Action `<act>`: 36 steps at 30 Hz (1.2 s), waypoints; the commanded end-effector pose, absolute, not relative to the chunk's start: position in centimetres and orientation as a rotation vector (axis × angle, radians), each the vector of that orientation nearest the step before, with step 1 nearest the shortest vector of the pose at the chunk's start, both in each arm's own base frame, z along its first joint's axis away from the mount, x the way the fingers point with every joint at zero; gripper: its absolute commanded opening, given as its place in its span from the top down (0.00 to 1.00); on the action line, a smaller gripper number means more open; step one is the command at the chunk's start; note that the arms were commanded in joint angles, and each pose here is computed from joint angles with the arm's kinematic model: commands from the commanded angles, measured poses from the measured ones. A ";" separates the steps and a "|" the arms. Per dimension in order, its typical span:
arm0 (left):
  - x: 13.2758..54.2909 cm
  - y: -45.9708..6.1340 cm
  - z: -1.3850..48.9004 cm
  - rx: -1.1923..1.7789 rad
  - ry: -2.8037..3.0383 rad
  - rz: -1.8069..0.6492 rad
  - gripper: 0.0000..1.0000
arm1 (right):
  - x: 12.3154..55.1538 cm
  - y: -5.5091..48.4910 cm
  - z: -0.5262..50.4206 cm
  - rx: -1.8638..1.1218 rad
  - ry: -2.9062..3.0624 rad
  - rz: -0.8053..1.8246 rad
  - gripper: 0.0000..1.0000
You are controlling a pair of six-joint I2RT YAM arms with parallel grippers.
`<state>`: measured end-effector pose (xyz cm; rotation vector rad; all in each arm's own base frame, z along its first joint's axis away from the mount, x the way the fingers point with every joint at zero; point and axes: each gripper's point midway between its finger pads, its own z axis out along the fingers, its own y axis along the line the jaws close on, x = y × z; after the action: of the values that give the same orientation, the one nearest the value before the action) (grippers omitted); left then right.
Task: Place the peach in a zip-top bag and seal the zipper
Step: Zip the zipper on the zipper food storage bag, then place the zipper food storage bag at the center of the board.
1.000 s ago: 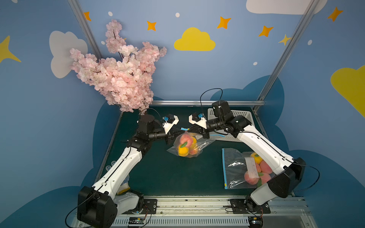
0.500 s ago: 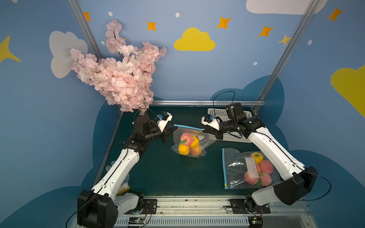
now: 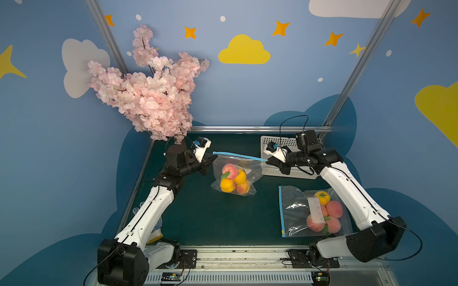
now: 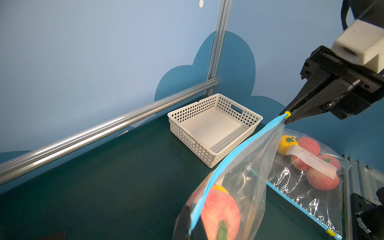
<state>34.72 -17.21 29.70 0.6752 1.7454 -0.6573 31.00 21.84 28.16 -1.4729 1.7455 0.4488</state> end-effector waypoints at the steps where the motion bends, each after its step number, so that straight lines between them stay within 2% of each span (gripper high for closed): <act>1: 35.2 -15.7 30.6 0.616 1.732 -0.586 0.97 | 30.7 20.3 27.7 -1.454 1.809 0.402 0.96; 5: 35.2 -15.6 30.6 0.606 1.735 -0.584 0.97 | 30.5 21.0 28.5 -1.434 1.774 0.457 0.93; 6: 35.4 -15.4 30.7 0.593 1.739 -0.575 0.97 | 30.6 21.2 29.0 -1.420 1.761 0.470 0.87; 9: 36.1 -14.4 31.7 0.494 1.754 -0.539 0.97 | 31.0 21.9 30.8 -1.330 1.733 0.512 0.55; 12: 36.8 -13.0 33.4 0.376 1.749 -0.492 0.97 | 31.0 22.5 32.8 -1.238 1.699 0.574 0.40; 14: 37.5 -11.6 34.7 0.270 1.747 -0.438 0.97 | 31.5 22.4 34.1 -1.145 1.689 0.585 0.35; 18: 38.1 -10.0 37.0 0.145 1.722 -0.376 0.97 | 31.9 21.8 35.4 -1.034 1.684 0.583 0.31; 22: 38.3 -10.6 38.8 0.174 1.687 -0.343 0.97 | 31.8 21.2 35.5 -0.971 1.694 0.586 0.31; 25: 38.1 -12.6 37.7 0.263 1.710 -0.369 0.97 | 31.3 21.0 35.2 -0.931 1.705 0.615 0.30; 28: 37.1 -15.6 34.6 0.347 1.753 -0.494 0.96 | 30.8 20.9 34.7 -0.920 1.713 0.633 0.30; 33: 33.9 -21.1 28.9 0.504 1.840 -0.675 0.85 | 30.8 20.4 33.6 -0.898 1.746 0.624 0.30; 36: 31.1 -23.5 26.8 0.623 1.870 -0.788 0.64 | 30.9 19.9 33.2 -0.878 1.763 0.615 0.29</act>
<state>33.37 -21.32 26.58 0.5168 1.9006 -0.6605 30.85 20.44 32.47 -0.9181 1.7776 0.6276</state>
